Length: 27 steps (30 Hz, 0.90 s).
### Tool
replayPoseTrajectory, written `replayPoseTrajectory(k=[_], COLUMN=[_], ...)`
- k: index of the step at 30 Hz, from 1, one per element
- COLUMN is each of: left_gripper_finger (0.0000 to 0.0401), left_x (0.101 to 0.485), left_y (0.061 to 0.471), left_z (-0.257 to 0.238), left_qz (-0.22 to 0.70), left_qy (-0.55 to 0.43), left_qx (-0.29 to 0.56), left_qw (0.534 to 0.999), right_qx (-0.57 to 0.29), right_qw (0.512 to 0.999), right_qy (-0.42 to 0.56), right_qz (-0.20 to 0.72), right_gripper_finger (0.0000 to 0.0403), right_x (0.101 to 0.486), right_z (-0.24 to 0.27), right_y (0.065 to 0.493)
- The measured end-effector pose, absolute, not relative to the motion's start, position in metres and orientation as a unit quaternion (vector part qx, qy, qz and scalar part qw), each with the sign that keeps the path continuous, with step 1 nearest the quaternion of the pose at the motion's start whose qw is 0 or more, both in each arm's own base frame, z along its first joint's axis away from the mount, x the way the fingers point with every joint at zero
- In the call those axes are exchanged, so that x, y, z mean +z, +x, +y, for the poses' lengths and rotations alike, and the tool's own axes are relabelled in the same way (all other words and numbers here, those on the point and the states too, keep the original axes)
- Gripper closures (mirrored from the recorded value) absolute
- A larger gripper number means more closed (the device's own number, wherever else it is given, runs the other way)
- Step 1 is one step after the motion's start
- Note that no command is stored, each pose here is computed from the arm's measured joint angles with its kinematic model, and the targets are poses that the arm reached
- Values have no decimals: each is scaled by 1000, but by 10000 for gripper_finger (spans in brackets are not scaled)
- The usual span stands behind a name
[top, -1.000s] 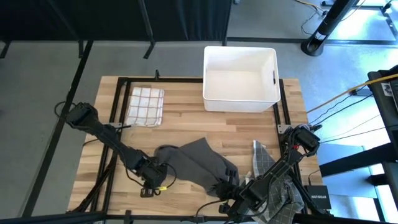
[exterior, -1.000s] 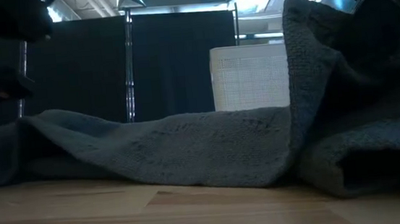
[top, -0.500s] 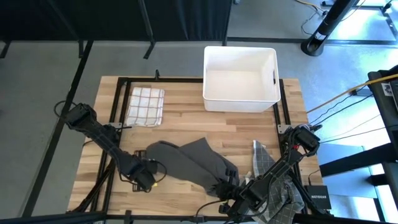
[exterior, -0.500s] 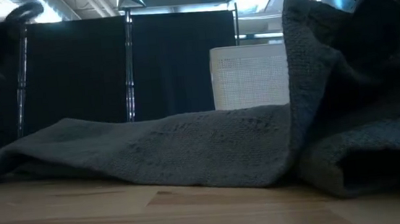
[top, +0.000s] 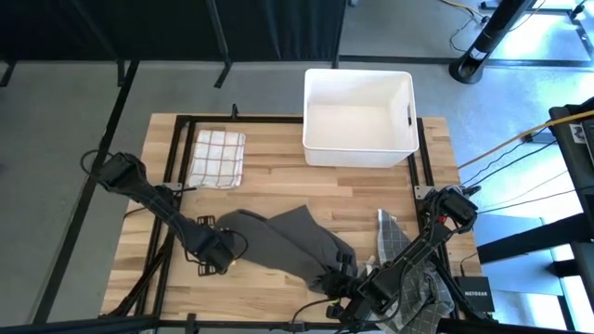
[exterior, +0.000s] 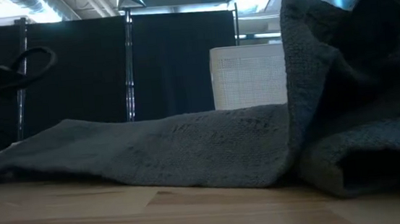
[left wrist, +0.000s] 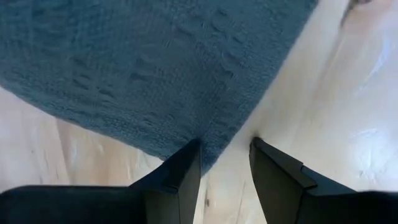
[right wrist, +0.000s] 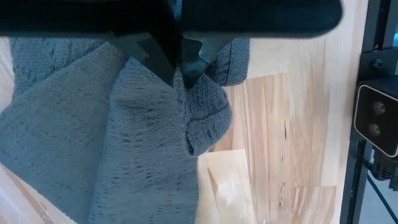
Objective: Fold towel
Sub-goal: Fold the grey towel and put beside the white towel
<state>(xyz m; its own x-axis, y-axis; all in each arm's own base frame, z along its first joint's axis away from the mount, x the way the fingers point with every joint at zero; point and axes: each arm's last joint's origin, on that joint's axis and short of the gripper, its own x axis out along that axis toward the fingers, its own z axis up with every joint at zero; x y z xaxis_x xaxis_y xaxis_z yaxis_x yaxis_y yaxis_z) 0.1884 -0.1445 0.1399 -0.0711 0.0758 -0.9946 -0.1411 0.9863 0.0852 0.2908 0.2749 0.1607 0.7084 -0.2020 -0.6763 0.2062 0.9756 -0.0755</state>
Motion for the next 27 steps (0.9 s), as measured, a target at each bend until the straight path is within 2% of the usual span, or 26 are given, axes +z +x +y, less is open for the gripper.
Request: replayPoseTrajectory(k=[6,8,10,13,15,20,24,27], left_gripper_finger=[273,284,311,372,390,395,395,398], left_x=[129,128,127,127,127,132,148,166], left_y=[182,182,182,182,181,176,179,182], left_z=[-139,-138,-138,-138,-137,-142,-158,-174], left_qz=[727,727,725,723,719,689,680,677], left_qy=[-16,-19,-20,-21,-24,10,8,16], left_qx=[72,74,75,85,100,179,168,134], left_qw=[682,683,684,685,688,703,714,723], right_qx=[-110,-108,-108,-105,-100,-86,-75,-62], right_qw=[924,924,924,923,920,911,896,903], right_qy=[1,2,1,8,22,53,71,33], right_qz=[366,367,367,371,378,400,432,423], right_gripper_finger=[398,398,398,398,398,397,398,399], right_x=[161,161,161,160,160,146,136,148], right_z=[275,275,275,275,276,278,269,269], right_y=[291,291,291,291,290,297,309,314])
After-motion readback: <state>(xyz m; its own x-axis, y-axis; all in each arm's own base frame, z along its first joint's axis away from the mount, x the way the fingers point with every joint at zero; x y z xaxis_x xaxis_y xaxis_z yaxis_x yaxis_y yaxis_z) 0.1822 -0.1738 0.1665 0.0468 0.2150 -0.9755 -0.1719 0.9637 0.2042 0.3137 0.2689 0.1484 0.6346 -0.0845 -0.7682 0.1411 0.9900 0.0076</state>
